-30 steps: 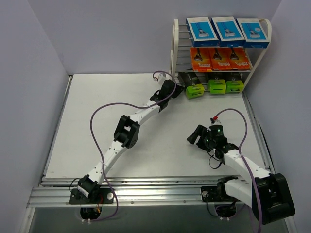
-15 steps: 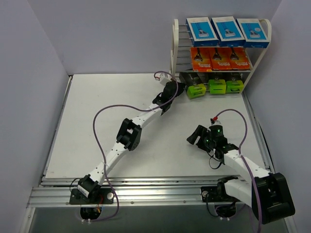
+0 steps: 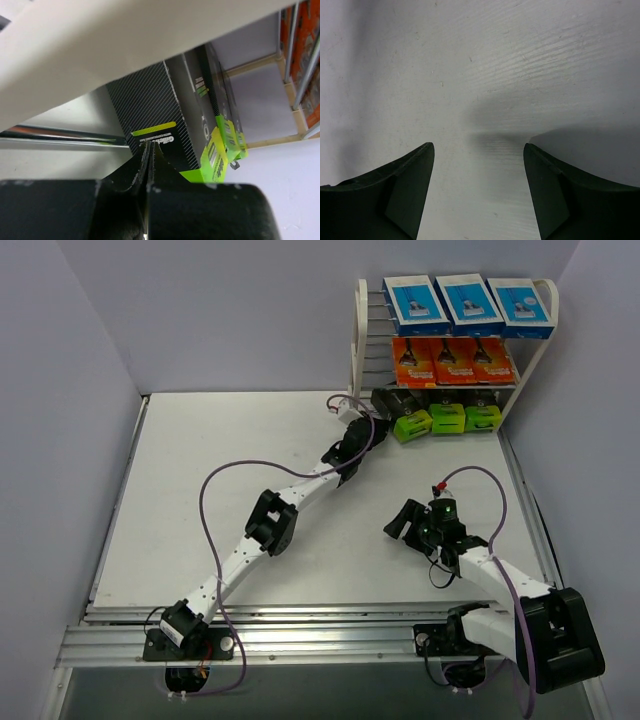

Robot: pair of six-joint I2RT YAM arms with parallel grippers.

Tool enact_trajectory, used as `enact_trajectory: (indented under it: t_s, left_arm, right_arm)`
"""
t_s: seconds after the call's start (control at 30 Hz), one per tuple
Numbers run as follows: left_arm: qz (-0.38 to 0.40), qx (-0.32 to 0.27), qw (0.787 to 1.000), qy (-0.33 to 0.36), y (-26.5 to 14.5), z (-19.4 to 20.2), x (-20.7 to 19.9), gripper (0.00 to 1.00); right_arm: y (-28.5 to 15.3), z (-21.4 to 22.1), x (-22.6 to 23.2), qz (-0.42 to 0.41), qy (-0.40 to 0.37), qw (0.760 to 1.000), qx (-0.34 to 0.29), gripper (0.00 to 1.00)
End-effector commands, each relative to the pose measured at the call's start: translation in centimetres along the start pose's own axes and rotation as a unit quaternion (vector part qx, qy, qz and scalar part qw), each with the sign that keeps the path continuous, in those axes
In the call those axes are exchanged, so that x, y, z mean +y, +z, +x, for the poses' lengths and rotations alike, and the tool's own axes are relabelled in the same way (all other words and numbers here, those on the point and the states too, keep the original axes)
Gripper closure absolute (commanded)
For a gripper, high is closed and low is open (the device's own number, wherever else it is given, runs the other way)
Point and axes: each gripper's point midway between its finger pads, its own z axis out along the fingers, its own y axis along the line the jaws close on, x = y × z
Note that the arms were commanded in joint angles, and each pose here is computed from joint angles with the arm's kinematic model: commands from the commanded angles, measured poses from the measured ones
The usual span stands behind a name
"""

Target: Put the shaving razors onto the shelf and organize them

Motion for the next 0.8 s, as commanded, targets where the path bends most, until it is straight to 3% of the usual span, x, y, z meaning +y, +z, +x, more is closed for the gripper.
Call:
enact_trajectory:
  t_s: [0.0, 0.17, 0.3, 0.33, 0.37, 0.43, 0.47, 0.53, 0.57, 0.6, 0.63, 0.67, 0.73, 0.77]
  left_arm:
    - [0.046, -0.023, 0.999, -0.002, 0.0, -1.5, -3.1, 0.98]
    - [0.054, 0.007, 0.998, 0.018, -0.5, -3.5, -5.1, 0.98]
    - [0.029, -0.005, 0.999, 0.041, -2.3, -6.6, -5.9, 0.94]
    - [0.025, -0.008, 0.999, 0.041, -2.9, -7.3, -6.1, 0.88]
    - [0.013, -0.005, 0.999, 0.042, -4.0, -8.2, -5.8, 0.73]
    - [0.006, 0.007, 0.999, 0.032, -5.1, -9.1, -5.7, 0.69]
    - [0.02, 0.012, 1.0, 0.021, -6.2, -10.9, -7.5, 0.63]
    - [-0.019, 0.044, 0.999, 0.024, -7.9, -10.6, -4.8, 0.54]
    - [-0.014, 0.046, 0.998, 0.028, -9.2, -12.0, -6.5, 0.44]
    - [-0.056, 0.071, 0.995, 0.04, -10.4, -11.7, -3.9, 0.38]
    - [-0.076, 0.078, 0.993, 0.048, -11.3, -12.1, -3.5, 0.33]
    - [-0.083, 0.076, 0.992, 0.065, -12.6, -13.6, -4.6, 0.29]
    - [-0.151, 0.104, 0.979, 0.092, -15.4, -13.3, -1.6, 0.2]
    - [-0.151, 0.101, 0.977, 0.112, -16.8, -14.5, -2.9, 0.17]
  right_arm:
    - [0.1, -0.3, 0.3, -0.006, -0.002, 1.0, -0.004, 0.33]
    - [0.1, -1.2, 0.7, -0.007, -0.006, 1.0, -0.014, 0.29]
    - [-0.1, -3.2, 1.1, -0.011, -0.001, 0.999, -0.035, 0.24]
    - [-0.1, -3.9, 1.2, -0.01, 0.004, 0.999, -0.042, 0.23]
    - [-0.1, -4.3, 1.3, -0.014, 0.005, 0.999, -0.045, 0.23]
    - [-0.1, -5.3, 1.6, -0.013, 0.006, 0.999, -0.053, 0.23]
    - [-0.1, -5.8, 1.8, -0.014, 0.008, 0.998, -0.056, 0.23]
    - [0.0, -6.3, 2.1, -0.019, 0.009, 0.998, -0.056, 0.23]
    - [-0.1, -7.1, 2.4, -0.022, 0.012, 0.998, -0.065, 0.23]
    - [-0.2, -7.4, 2.6, -0.025, 0.014, 0.997, -0.067, 0.23]
    - [0.0, -7.5, 2.4, -0.021, 0.017, 0.998, -0.065, 0.21]
    - [-0.1, -8.2, 2.4, -0.016, 0.021, 0.997, -0.069, 0.13]
    - [0.3, -8.7, 1.6, 0.003, 0.021, 0.997, -0.071, 0.03]
    - [0.2, -9.3, 1.5, 0.008, 0.02, 0.997, -0.077, 0.0]
